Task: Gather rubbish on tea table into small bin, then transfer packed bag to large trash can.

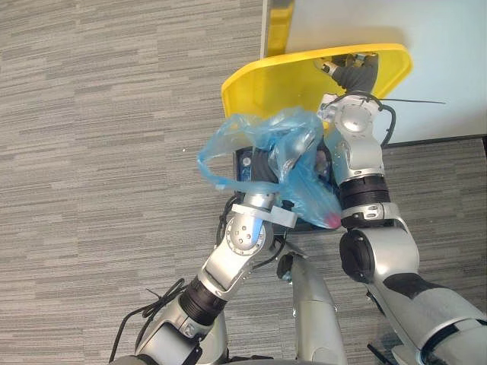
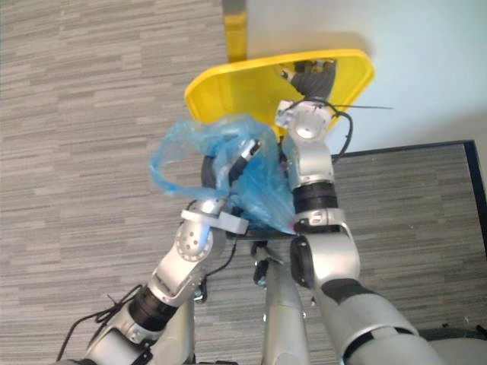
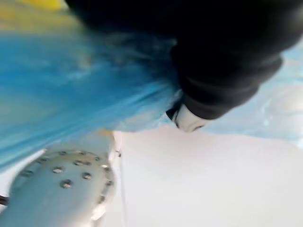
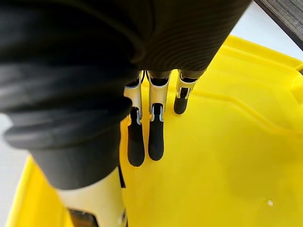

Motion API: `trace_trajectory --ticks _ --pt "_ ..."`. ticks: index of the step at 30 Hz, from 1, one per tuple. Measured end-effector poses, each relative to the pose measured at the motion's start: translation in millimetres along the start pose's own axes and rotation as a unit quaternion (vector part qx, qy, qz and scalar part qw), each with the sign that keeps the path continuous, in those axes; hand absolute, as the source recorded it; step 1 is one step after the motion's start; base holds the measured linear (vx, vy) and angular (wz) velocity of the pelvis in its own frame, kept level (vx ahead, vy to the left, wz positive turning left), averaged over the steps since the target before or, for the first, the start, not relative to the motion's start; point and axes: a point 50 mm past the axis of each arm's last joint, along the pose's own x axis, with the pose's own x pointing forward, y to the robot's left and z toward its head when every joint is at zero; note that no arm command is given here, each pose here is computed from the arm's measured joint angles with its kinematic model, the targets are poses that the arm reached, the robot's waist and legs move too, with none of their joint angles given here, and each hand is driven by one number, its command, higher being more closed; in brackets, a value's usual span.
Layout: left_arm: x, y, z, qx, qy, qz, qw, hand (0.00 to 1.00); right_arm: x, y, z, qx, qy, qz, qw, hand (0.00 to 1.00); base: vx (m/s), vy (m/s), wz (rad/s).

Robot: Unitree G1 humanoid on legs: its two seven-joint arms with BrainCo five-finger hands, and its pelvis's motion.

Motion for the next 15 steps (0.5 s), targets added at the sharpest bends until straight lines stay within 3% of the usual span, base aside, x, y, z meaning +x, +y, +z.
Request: trace_trajectory --ticks 6,15 --pt "4.4 -1.8 -2.0 0.006 0.003 -0.005 1.000 1.00 1.3 -2.0 1.2 -0.006 -0.004 0.003 1.000 0.00 -0.01 -0.023 -0.04" --pt "11.1 10.0 -43.5 0.059 0.094 0.008 0.994 1.00 -2.1 7.7 1.6 -0.017 -0.011 0.031 0.999 0.00 -0.02 -0.033 -0.12"
